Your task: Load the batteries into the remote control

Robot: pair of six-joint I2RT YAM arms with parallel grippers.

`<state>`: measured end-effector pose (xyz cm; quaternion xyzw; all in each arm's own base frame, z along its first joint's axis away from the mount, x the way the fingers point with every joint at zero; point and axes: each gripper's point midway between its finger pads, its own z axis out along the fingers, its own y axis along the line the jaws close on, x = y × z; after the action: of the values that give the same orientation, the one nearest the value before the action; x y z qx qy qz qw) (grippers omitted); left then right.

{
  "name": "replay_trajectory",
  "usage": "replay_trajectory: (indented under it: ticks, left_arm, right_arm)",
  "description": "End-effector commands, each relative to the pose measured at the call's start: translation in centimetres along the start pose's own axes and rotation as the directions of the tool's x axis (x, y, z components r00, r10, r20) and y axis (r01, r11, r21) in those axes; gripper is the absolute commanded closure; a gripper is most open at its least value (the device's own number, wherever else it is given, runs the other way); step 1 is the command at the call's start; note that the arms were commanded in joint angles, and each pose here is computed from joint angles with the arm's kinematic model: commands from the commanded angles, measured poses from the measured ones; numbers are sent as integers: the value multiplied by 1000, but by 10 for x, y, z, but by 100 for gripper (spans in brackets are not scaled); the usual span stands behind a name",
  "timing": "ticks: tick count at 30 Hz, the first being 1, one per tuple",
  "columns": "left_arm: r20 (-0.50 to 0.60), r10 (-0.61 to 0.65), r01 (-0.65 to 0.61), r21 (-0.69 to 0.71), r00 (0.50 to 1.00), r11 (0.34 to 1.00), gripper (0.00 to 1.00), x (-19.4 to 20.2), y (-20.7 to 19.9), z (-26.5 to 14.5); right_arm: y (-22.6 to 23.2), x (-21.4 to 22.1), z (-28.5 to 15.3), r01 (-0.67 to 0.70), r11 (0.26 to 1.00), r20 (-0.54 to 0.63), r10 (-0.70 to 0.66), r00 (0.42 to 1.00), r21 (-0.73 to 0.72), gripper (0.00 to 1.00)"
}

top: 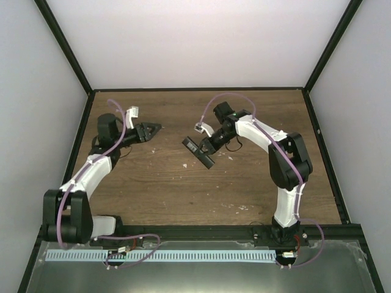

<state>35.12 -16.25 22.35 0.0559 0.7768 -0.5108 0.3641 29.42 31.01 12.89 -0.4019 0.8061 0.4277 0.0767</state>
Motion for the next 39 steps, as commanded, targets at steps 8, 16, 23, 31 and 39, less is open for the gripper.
replay_trajectory:
  ticks: [8,16,23,31,39]
  left_arm:
    - [161,163,-52,-535,973,843,43,-32,45,-61]
    - [156,155,-42,-559,975,828,43,-28,50,-64]
    - [152,135,-28,-556,979,831,43,-22,55,-62]
    - [162,140,-25,-563,977,826,43,-22,55,-65]
    - [168,141,-19,-575,975,818,43,-22,55,-69]
  right_arm:
    - [-131,18,-103,-177,513,87,196,977,840,99]
    - [-164,44,-130,-190,249,118,277,953,950,99]
    - [-179,71,-133,-158,139,108,311,944,978,99]
    - [-191,90,-126,-131,96,92,334,938,987,99]
    - [-196,101,-116,-128,108,83,346,934,986,81]
